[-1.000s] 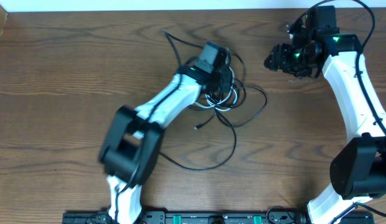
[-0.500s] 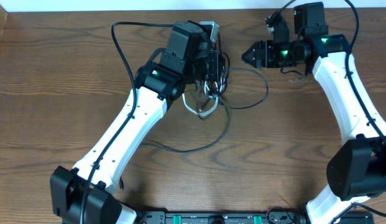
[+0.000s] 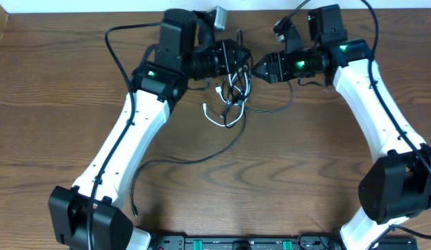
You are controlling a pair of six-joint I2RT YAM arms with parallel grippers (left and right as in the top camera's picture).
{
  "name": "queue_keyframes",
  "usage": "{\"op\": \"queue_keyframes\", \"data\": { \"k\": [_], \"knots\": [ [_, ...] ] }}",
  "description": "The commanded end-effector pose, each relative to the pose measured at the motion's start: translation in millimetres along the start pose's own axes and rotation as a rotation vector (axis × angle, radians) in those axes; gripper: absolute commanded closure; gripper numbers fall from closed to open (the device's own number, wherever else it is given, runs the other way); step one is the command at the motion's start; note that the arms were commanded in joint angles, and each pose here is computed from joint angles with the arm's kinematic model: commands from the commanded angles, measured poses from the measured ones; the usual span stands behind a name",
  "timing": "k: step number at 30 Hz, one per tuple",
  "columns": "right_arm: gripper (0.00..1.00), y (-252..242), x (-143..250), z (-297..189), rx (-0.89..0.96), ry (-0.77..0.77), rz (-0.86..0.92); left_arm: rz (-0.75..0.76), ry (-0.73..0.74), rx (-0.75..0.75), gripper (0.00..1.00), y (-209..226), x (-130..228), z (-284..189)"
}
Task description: Untangle cables
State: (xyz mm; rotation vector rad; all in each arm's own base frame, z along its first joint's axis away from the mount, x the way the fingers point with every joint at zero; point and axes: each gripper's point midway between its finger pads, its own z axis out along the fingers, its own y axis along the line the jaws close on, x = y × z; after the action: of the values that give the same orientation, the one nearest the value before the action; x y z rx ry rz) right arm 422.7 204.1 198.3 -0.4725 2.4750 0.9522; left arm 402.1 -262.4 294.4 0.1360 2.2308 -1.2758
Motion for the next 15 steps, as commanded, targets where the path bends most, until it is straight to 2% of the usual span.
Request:
{"op": "queue_keyframes", "data": {
  "k": [1,9,14,15],
  "knots": [
    [0.40,8.9,-0.2,11.3,-0.022,0.008,-0.051,-0.067,0.061,0.148,0.92,-22.2,1.7,-11.7],
    [0.41,30.2,-8.9,29.0,-0.049,-0.021,-0.124,-0.092,0.081,0.261,0.93,-43.2,-3.4,-19.3],
    [0.45,22.7,-14.7,54.5,-0.002,-0.038,-0.036,-0.088,0.077,0.348,0.92,-63.3,-11.1,-25.2],
    [0.50,20.0,-16.5,60.2,-0.004,-0.044,0.005,-0.084,0.076,0.371,0.92,-68.6,-13.1,-27.2]
  ]
}}
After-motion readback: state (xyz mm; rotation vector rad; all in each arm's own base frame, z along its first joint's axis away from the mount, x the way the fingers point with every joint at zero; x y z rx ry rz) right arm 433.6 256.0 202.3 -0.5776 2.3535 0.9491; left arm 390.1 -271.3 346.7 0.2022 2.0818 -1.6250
